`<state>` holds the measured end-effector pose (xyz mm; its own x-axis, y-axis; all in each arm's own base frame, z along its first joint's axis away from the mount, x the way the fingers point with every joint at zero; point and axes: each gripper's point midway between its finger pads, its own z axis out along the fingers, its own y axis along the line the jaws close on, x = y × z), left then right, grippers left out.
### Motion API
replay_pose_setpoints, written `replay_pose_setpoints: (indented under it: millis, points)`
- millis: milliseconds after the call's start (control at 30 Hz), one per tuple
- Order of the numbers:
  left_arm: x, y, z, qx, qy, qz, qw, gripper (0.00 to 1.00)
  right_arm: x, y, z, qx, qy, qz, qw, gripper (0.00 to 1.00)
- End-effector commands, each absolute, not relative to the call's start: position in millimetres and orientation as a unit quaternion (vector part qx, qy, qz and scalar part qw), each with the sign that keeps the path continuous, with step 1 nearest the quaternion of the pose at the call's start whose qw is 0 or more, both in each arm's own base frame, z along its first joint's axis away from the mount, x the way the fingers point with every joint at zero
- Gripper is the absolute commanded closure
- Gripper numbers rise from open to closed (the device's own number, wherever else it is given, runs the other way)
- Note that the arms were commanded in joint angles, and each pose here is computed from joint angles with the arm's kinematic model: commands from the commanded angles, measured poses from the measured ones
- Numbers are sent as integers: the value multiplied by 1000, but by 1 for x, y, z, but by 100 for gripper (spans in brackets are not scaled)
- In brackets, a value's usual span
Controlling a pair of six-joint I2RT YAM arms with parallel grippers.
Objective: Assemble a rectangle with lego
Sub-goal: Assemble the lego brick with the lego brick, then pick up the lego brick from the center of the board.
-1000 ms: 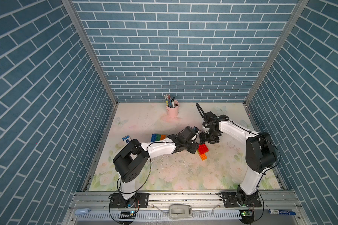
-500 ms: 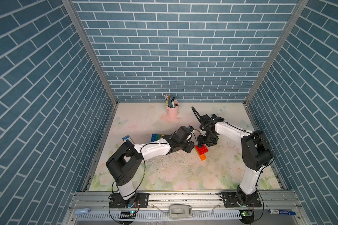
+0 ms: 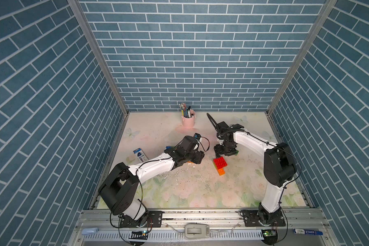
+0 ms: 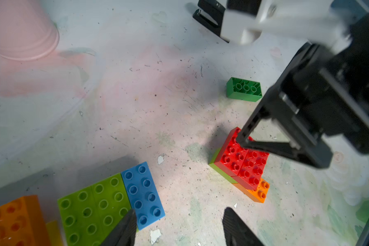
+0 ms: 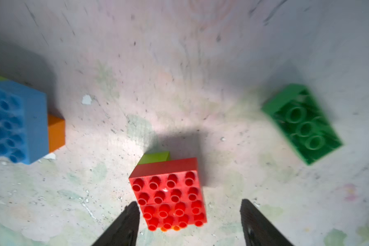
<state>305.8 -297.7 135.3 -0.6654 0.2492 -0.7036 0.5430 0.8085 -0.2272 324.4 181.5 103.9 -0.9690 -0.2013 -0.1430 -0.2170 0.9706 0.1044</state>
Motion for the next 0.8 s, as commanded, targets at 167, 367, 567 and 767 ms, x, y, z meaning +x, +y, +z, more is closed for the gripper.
replay_pose_setpoints:
  millis: [167,367,567,767]
  points:
    - [294,-342,136,312,861,-178,360,24,377,101,101,122,986,31,113,12]
    - [286,-358,132,322,853,-194,362,23,396,115,69,181,975,75,105,11]
    - [285,-353,131,328,851,-185,365,23,394,114,45,217,969,74,89,16]
    - [284,-350,132,325,851,-185,368,23,389,116,24,240,965,77,69,25]
